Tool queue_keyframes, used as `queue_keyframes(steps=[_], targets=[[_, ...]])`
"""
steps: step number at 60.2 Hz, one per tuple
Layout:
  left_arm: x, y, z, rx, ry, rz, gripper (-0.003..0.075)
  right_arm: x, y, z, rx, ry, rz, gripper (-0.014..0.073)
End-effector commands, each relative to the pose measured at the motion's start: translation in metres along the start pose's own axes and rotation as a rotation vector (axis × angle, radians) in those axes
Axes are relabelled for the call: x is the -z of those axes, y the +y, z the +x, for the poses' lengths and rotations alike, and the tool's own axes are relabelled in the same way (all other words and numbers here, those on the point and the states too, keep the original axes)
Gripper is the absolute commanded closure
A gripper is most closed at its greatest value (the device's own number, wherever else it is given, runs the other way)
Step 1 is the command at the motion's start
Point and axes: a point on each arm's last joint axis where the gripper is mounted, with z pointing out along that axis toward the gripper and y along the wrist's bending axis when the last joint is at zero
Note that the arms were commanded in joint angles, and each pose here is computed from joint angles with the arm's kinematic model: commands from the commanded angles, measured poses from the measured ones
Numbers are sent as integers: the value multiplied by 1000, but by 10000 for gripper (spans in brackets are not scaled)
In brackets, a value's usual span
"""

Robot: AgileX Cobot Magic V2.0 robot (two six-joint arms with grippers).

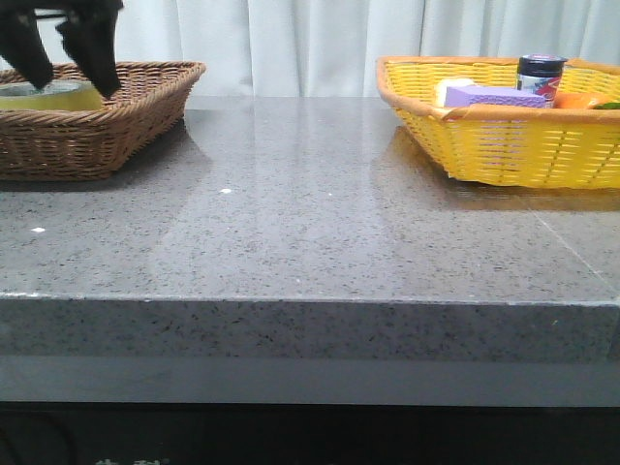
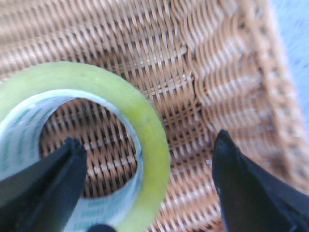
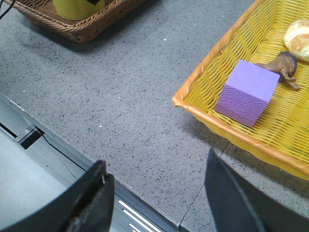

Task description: Transfer tape with both arms

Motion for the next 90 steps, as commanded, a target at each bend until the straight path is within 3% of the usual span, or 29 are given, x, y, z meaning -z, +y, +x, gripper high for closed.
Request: queue_keyframes(steps=[1, 19, 37, 75, 90], targets=[[59, -3, 0, 52, -133, -1, 188, 5, 0, -12, -5, -94, 2, 150], [124, -14, 20, 91, -251, 0, 188, 5, 0, -12, -5, -94, 2, 150], [171, -41, 81, 60, -399, 28, 188, 5, 0, -12, -5, -94, 2, 150], [178, -67, 262, 83, -676, 63, 188, 5, 0, -11, -6, -84, 0, 150], [177, -71, 308, 87, -783, 71, 188, 5, 0, -9, -6, -70, 1, 150]])
